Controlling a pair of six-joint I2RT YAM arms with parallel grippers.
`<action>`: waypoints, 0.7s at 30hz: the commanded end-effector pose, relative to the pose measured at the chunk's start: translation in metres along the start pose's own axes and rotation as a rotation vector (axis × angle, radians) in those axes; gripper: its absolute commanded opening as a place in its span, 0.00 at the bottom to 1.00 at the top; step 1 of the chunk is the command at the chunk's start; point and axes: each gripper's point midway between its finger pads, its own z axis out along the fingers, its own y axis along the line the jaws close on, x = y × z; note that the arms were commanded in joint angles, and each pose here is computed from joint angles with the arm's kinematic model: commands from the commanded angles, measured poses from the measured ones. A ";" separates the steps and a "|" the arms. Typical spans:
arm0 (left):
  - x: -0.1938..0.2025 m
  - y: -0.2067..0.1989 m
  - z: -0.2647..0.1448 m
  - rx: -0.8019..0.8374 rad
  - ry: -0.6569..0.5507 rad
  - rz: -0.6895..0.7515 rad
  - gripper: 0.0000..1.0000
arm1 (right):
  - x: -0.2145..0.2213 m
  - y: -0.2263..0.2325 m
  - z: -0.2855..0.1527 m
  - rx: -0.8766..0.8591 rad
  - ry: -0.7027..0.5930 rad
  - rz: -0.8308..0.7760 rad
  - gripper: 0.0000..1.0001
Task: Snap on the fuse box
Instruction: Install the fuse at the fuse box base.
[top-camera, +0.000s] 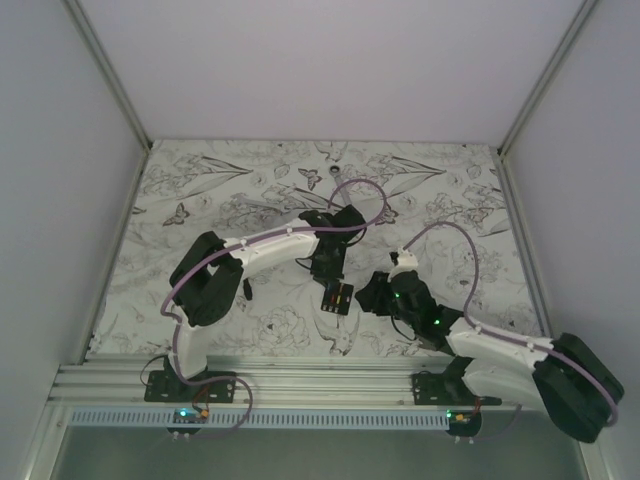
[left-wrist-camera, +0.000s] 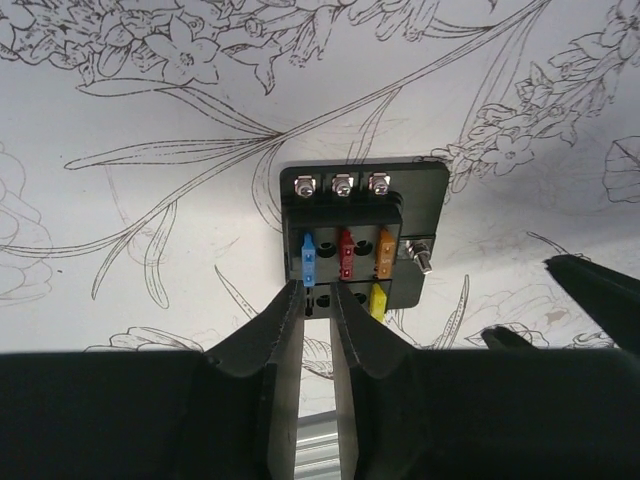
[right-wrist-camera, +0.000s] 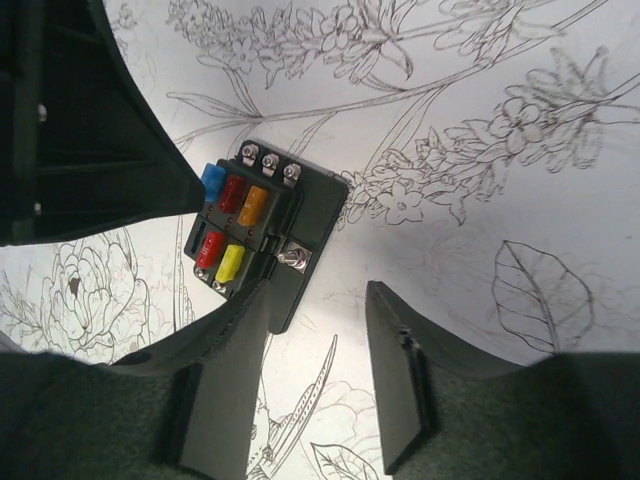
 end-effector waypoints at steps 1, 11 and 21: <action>-0.002 -0.001 -0.006 0.018 0.014 0.028 0.18 | -0.013 -0.017 -0.014 0.090 -0.051 -0.056 0.52; -0.004 0.003 -0.002 0.010 0.020 0.035 0.18 | -0.020 -0.029 -0.024 0.119 -0.083 -0.054 0.55; -0.003 0.002 0.006 0.019 0.049 0.043 0.18 | -0.024 -0.034 -0.028 0.137 -0.104 -0.052 0.64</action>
